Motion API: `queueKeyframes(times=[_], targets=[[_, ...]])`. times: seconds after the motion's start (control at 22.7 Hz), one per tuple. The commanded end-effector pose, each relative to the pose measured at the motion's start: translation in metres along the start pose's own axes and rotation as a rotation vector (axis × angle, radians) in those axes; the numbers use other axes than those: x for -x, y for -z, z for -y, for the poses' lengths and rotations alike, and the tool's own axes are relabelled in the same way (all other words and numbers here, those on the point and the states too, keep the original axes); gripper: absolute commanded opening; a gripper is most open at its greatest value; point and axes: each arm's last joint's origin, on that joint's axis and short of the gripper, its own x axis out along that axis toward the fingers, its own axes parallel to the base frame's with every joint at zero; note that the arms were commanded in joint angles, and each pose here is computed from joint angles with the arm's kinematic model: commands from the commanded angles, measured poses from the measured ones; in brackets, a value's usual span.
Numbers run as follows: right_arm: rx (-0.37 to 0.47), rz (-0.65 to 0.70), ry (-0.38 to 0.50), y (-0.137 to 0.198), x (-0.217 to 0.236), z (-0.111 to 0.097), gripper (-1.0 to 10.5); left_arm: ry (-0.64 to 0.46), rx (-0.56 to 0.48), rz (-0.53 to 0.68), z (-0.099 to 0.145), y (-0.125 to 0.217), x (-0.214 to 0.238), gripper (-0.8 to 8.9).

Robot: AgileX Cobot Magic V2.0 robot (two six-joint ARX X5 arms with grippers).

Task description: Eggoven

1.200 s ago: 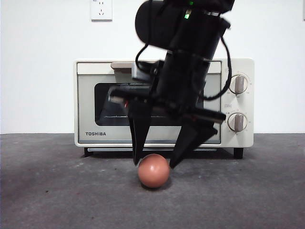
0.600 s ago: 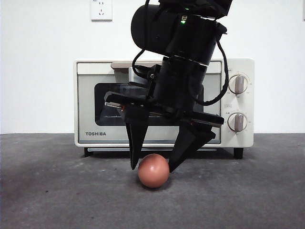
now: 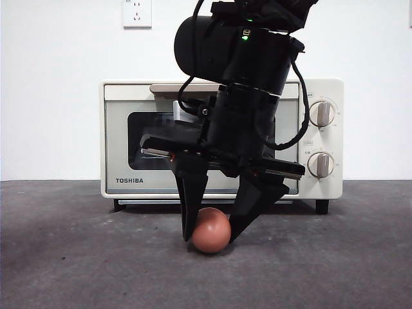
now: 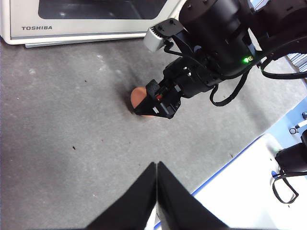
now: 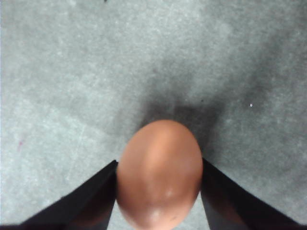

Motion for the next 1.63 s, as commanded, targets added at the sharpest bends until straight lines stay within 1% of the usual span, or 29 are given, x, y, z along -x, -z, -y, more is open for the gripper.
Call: queueKeyframes(times=[0.04,0.13,0.18,0.26,0.35,0.49,0.62,0.66,0.88,1.02,1.15,1.37,1.63], targets=[[0.010,0.001,0.003,-0.001,-0.006,-0.005,1.2,0.007,-0.029,0.016,0.003,-0.005,0.002,0.06],[0.033,0.002,0.003,-0.002,-0.006,-0.005,0.3,0.007,-0.030,0.017,0.003,-0.005,0.002,0.06],[0.044,0.004,0.002,-0.002,-0.006,-0.006,0.0,0.008,-0.032,0.020,0.002,-0.005,0.002,0.06],[0.068,0.018,-0.006,-0.003,0.000,-0.006,0.0,0.008,-0.043,0.038,0.002,-0.008,0.002,0.06],[0.103,0.046,-0.022,-0.003,0.017,-0.008,0.0,0.010,-0.047,0.059,0.001,-0.013,0.000,0.06],[0.188,0.105,-0.054,0.004,0.062,-0.013,0.0,0.030,-0.045,0.063,-0.004,-0.025,-0.011,0.06],[0.230,0.214,-0.074,0.014,0.116,-0.010,0.0,0.065,-0.052,0.072,-0.010,-0.042,-0.030,0.06],[0.237,0.248,-0.084,0.020,0.134,-0.007,0.0,0.057,-0.062,0.077,-0.011,-0.050,-0.038,0.06],[0.245,0.399,-0.057,0.050,0.202,0.013,0.0,0.038,-0.147,0.105,-0.006,-0.093,-0.077,0.06],[0.237,0.483,-0.078,0.069,0.234,0.024,0.0,0.022,-0.184,0.121,-0.004,-0.123,-0.106,0.06],[0.225,0.544,-0.073,0.081,0.251,0.032,0.0,0.011,-0.199,0.120,-0.005,-0.140,-0.128,0.06],[0.213,0.612,-0.078,0.097,0.270,0.042,0.0,-0.037,-0.228,0.084,-0.009,-0.158,-0.160,0.06],[0.198,0.681,-0.083,0.113,0.287,0.052,0.0,-0.066,-0.256,0.041,-0.013,-0.167,-0.193,0.06]])
